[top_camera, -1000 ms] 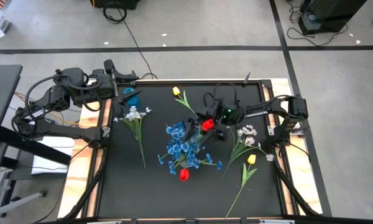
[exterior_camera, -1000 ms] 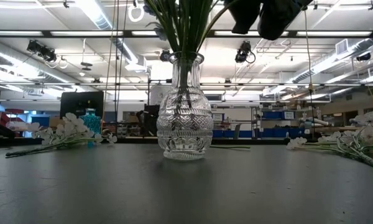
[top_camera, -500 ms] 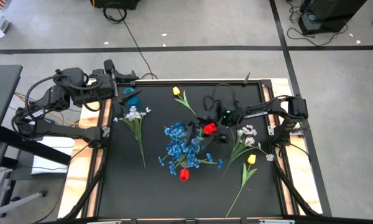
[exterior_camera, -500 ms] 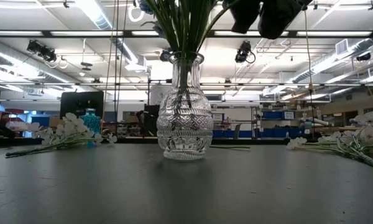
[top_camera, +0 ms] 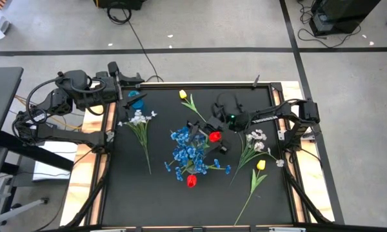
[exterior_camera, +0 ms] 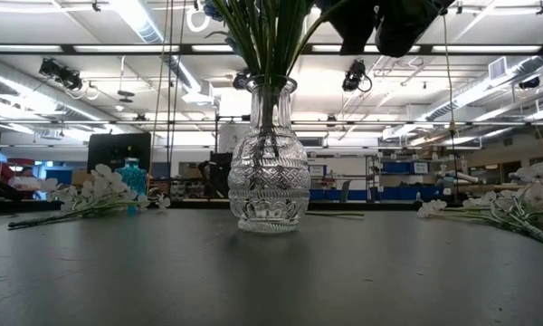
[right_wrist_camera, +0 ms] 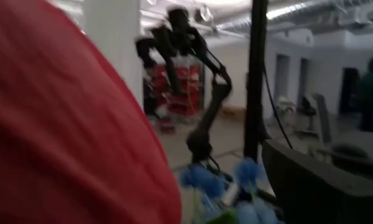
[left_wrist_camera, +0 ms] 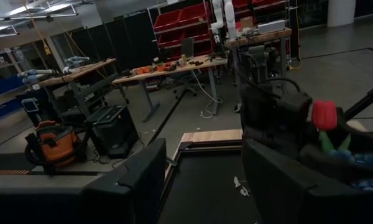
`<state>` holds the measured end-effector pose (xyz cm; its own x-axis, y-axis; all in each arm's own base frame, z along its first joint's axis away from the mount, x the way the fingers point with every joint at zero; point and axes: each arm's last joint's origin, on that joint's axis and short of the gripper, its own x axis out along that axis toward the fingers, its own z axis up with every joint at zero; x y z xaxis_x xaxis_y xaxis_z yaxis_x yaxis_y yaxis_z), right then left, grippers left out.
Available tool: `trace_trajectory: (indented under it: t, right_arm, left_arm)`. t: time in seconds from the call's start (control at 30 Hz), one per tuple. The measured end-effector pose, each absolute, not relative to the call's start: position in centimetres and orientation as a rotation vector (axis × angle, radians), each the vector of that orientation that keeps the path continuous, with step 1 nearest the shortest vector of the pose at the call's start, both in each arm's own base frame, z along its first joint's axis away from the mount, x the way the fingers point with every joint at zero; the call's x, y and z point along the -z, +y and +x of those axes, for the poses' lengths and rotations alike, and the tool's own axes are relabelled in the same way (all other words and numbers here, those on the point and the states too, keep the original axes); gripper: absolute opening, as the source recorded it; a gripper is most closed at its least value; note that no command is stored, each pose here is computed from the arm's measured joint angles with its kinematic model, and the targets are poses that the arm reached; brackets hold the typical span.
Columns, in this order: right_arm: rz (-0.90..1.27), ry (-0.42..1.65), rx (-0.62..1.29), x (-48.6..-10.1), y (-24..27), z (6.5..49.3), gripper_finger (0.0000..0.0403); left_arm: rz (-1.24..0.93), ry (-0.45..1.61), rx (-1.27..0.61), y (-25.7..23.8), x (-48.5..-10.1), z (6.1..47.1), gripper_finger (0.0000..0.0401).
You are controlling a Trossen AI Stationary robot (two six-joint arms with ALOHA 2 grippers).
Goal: Sort flowers into vase by color
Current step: Put the red flower into the transparent vase
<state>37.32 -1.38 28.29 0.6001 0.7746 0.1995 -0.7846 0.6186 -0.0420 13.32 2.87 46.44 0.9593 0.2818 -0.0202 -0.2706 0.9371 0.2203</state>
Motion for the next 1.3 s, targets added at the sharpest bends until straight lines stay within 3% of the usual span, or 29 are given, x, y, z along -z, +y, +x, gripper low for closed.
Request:
trace_trajectory:
  t: [0.33,0.5,0.97,1.3]
  right_arm:
    - [-0.137,-0.368,-0.782,-29.4,-1.5,37.0,0.0318]
    - [-0.184,-0.271,-0.784,-29.1,-1.4,36.9,0.0318]
    - [0.114,-0.013,-1.077,-29.7,-3.6,35.2,0.0338]
    - [0.067,-0.007,-1.260,-30.0,-1.3,35.2,0.0346]
  left_arm:
    - [0.218,0.052,-0.282,2.9,-46.4,13.3,0.0215]
    - [0.218,0.051,-0.282,2.9,-46.4,13.3,0.0215]
    - [0.217,0.052,-0.282,2.9,-46.4,13.3,0.0215]
    - [0.218,0.052,-0.282,2.9,-46.4,13.3,0.0215]
